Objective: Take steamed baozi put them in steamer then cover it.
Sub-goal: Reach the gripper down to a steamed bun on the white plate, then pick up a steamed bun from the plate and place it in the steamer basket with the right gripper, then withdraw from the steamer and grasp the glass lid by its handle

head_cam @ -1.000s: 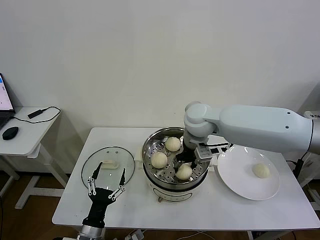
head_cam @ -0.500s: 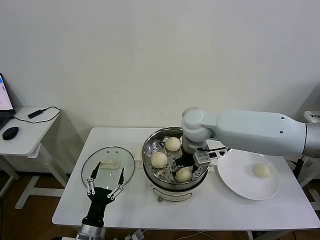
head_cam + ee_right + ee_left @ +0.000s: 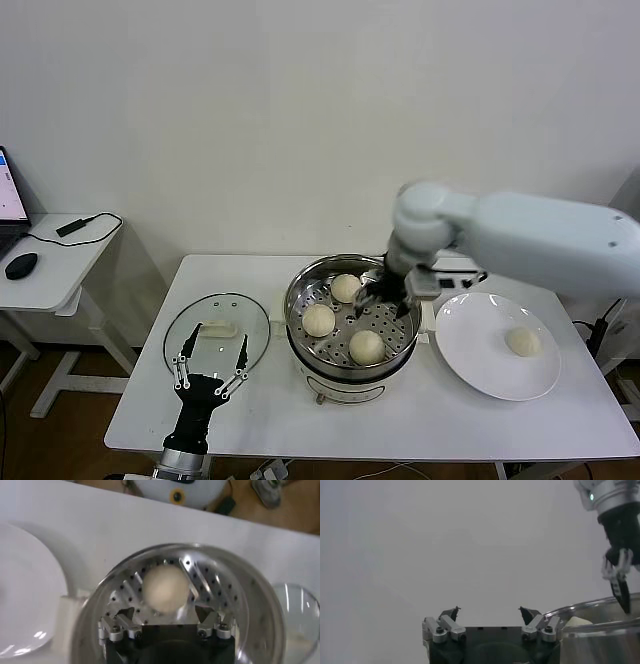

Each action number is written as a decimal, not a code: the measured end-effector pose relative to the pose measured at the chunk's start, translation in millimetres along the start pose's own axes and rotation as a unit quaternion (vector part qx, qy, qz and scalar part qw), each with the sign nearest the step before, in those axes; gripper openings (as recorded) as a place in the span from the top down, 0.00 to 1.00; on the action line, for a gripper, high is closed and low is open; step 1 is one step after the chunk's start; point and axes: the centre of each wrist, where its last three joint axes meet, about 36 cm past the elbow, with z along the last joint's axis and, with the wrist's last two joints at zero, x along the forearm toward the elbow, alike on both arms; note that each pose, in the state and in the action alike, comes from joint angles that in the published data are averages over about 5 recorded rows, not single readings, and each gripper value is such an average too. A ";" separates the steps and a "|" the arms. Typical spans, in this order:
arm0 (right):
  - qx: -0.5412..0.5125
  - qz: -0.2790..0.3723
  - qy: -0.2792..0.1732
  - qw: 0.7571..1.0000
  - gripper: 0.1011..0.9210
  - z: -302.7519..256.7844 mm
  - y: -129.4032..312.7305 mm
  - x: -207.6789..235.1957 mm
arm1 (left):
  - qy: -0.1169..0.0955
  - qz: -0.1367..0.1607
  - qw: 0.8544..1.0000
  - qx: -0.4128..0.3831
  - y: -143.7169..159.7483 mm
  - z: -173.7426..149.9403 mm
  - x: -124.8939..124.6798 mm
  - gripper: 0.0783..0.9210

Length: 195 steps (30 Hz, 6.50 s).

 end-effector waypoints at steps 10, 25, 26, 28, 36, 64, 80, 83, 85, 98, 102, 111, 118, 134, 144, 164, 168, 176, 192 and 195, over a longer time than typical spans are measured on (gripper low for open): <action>-0.350 0.038 0.016 0.936 0.12 66.6 148.4 33.0 | -0.004 0.004 1.000 0.002 -2.3 -2.8 -1.4 0.12; -0.594 0.027 0.037 0.803 0.12 88.7 326.5 -25.9 | -0.003 0.003 1.000 -0.001 -0.3 -3.1 -0.8 0.12; -0.601 0.025 0.038 0.798 0.12 88.3 333.1 -31.9 | -0.003 0.003 1.000 -0.001 -0.1 -3.1 -0.6 0.12; -0.615 0.018 0.039 0.788 0.12 87.4 344.3 -44.0 | -0.002 0.002 1.000 -0.002 0.4 -3.1 -0.2 0.12; -0.648 -0.002 0.040 0.761 0.12 82.1 372.5 -86.7 | 0.001 0.000 1.000 -0.004 2.3 -2.1 1.7 0.12; -0.675 -0.018 0.036 0.737 0.22 73.7 384.9 -153.9 | 0.005 -0.002 1.000 -0.005 3.4 2.9 3.3 0.12; -0.656 -0.012 0.035 0.754 0.30 92.6 355.8 -103.1 | -0.001 0.000 1.000 -0.004 1.7 -1.4 0.3 0.12; -0.643 -0.009 0.028 0.765 0.30 100.9 331.7 -81.8 | -0.001 0.001 1.000 -0.004 1.1 -2.7 0.0 0.12; -0.633 -0.006 0.024 0.774 0.30 106.1 312.3 -66.3 | -0.002 0.002 1.000 -0.004 0.8 -3.6 0.1 0.12; -0.562 0.032 -0.019 0.826 0.31 106.6 156.1 18.3 | -0.006 0.002 1.000 -0.004 0.0 -5.8 -2.0 0.12; -0.541 0.032 -0.036 0.840 0.31 97.0 110.0 23.9 | -0.007 0.001 1.000 -0.004 -0.1 -6.1 -2.2 0.12; -0.510 0.013 -0.058 0.858 0.31 76.4 36.1 10.4 | -0.009 -0.002 1.000 -0.003 -0.2 -6.3 -4.0 0.12; -0.492 -0.006 -0.058 0.868 0.31 66.2 1.5 -11.1 | -0.009 -0.004 1.000 -0.003 -0.3 -4.9 -5.0 0.12; -0.485 -0.040 -0.052 0.872 0.31 60.8 -12.2 -60.6 | -0.006 -0.009 1.000 -0.006 2.8 -2.0 -5.0 0.12; -0.482 -0.053 -0.049 0.873 0.31 58.5 -10.8 -80.3 | -0.005 -0.011 1.000 -0.007 3.8 -1.2 -4.5 0.12; -0.483 -0.046 -0.042 0.873 0.12 56.6 -4.1 -93.2 | -0.005 -0.015 1.000 -0.008 5.6 -0.6 -3.8 0.12; -0.482 -0.037 -0.048 0.874 0.12 55.9 -2.9 -86.8 | -0.005 -0.015 1.000 -0.008 5.0 -1.4 -4.2 0.12; -0.483 0.033 -0.088 0.870 0.12 50.4 11.4 -53.7 | -0.006 -0.016 1.000 -0.015 8.8 -2.2 -5.4 0.12; -0.492 0.536 -0.096 0.679 0.12 8.6 87.5 -68.8 | -0.006 -0.012 0.998 -0.056 19.2 -2.4 -14.7 0.12; -0.499 0.621 -0.090 0.598 0.12 0.3 99.8 -85.9 | -0.006 -0.015 0.998 -0.065 23.2 -3.6 -17.0 0.12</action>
